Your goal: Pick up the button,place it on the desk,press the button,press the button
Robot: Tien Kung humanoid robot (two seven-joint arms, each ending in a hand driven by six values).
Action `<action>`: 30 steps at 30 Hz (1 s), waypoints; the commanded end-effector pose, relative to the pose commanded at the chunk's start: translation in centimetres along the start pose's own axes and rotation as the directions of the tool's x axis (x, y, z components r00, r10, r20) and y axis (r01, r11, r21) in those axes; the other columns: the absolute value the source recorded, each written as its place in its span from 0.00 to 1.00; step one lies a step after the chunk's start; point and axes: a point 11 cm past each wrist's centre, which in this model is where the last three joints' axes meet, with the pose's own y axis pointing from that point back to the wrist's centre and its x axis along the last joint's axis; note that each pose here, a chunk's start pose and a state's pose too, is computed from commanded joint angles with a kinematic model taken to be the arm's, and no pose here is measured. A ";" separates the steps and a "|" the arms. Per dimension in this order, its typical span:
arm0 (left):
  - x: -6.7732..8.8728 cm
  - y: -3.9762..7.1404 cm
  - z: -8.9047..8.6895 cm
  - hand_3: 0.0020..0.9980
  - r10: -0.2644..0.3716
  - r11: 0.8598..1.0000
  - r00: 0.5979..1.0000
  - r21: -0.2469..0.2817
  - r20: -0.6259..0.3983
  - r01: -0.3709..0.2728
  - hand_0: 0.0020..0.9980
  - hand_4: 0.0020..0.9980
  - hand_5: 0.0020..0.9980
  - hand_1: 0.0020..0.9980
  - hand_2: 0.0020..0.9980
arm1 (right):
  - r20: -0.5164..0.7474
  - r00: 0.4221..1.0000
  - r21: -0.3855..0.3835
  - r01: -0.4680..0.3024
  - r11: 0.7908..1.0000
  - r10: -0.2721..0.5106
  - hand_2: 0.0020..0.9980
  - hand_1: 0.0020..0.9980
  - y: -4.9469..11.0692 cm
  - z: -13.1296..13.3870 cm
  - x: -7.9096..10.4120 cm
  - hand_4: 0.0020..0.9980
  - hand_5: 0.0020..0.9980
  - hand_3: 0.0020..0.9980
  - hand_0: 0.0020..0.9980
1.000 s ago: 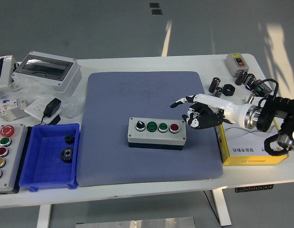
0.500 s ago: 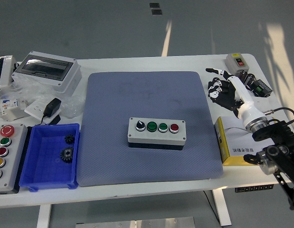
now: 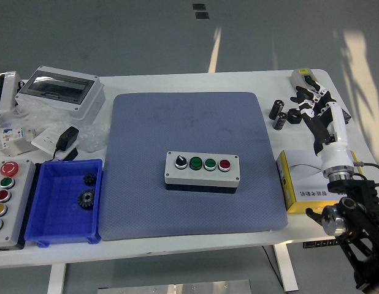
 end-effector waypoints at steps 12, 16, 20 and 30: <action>1.2 0.0 0.5 0.60 0.015 1.000 1.000 -0.021 0.008 -0.015 0.62 0.59 0.18 0.57 0.55 | 0.000 1.000 0.003 -0.026 1.000 0.026 0.81 0.82 0.0 -0.1 0.6 0.89 0.92 0.82 0.83; 1.3 0.0 0.9 0.60 0.016 0.999 1.000 -0.036 0.013 -0.015 0.62 0.60 0.19 0.57 0.55 | 0.001 1.000 -0.014 -0.026 1.000 0.026 0.80 0.82 0.2 0.4 0.6 0.90 0.90 0.81 0.82; 1.1 0.1 1.0 0.60 0.012 0.999 1.000 -0.038 0.018 -0.011 0.62 0.61 0.19 0.57 0.55 | 0.001 0.999 -0.023 -0.036 0.999 0.036 0.80 0.82 0.4 0.6 0.8 0.90 0.88 0.80 0.82; 0.7 0.0 0.7 0.61 0.008 1.000 1.000 -0.027 0.024 -0.008 0.62 0.61 0.19 0.57 0.55 | -0.005 0.999 -0.022 -0.038 0.999 0.038 0.80 0.81 0.5 0.5 0.7 0.90 0.90 0.80 0.82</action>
